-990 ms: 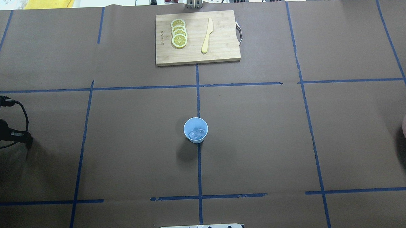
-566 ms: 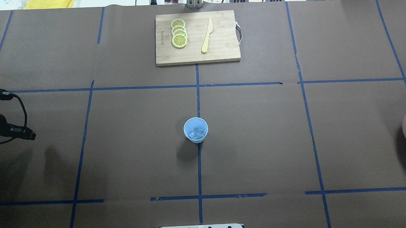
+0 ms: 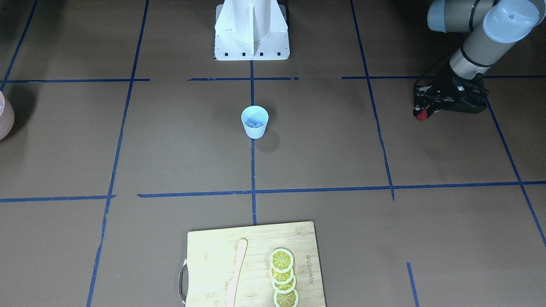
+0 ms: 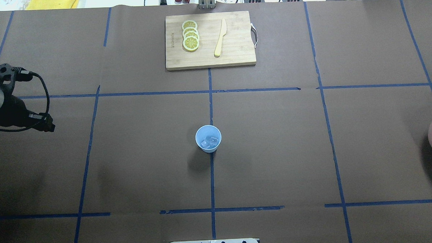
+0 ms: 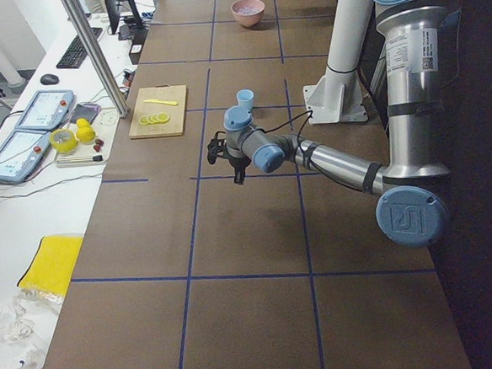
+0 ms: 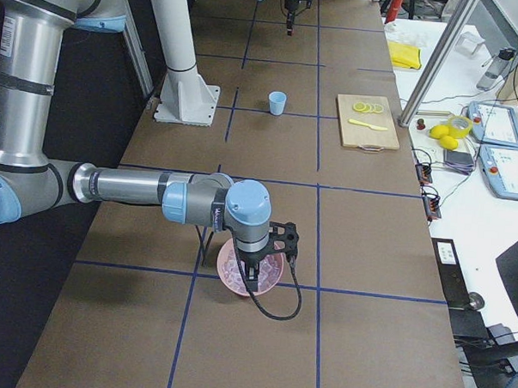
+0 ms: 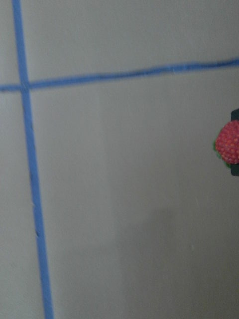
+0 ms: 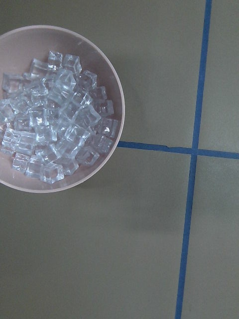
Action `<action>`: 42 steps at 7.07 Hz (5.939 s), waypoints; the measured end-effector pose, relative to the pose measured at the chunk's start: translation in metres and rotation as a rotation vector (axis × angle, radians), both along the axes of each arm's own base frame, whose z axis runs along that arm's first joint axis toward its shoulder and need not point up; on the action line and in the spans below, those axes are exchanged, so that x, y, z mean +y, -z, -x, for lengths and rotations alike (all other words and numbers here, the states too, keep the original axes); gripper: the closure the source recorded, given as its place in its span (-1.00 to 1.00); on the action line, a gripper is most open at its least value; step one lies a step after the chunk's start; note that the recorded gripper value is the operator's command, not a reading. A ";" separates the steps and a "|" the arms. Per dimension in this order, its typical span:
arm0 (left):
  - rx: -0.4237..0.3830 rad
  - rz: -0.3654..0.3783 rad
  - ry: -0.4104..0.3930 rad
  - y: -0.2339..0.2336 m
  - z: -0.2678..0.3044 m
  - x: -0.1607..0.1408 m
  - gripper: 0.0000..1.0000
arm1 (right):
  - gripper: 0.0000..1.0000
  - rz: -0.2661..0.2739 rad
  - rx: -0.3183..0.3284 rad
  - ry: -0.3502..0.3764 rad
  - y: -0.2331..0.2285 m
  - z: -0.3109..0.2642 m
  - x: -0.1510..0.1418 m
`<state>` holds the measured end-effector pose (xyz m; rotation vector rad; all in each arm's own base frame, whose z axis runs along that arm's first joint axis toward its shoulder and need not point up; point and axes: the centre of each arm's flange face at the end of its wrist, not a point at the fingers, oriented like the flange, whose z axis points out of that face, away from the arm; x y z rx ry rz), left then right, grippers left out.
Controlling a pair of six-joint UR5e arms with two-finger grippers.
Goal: Put ice and strawberries in cup
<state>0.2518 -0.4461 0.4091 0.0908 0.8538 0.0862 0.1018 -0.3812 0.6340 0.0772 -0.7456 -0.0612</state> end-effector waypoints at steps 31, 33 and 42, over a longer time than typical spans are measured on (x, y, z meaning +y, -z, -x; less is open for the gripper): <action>-0.036 -0.028 -0.125 -0.184 0.303 -0.073 -1.00 | -0.99 -0.006 0.001 0.002 0.002 0.000 0.000; -0.032 0.012 -0.106 -0.208 0.313 -0.054 -1.00 | -0.99 -0.007 0.001 0.001 0.002 0.000 0.000; -0.044 0.052 -0.043 -0.219 0.336 -0.022 -1.00 | -0.99 -0.004 -0.002 0.002 0.002 0.001 -0.003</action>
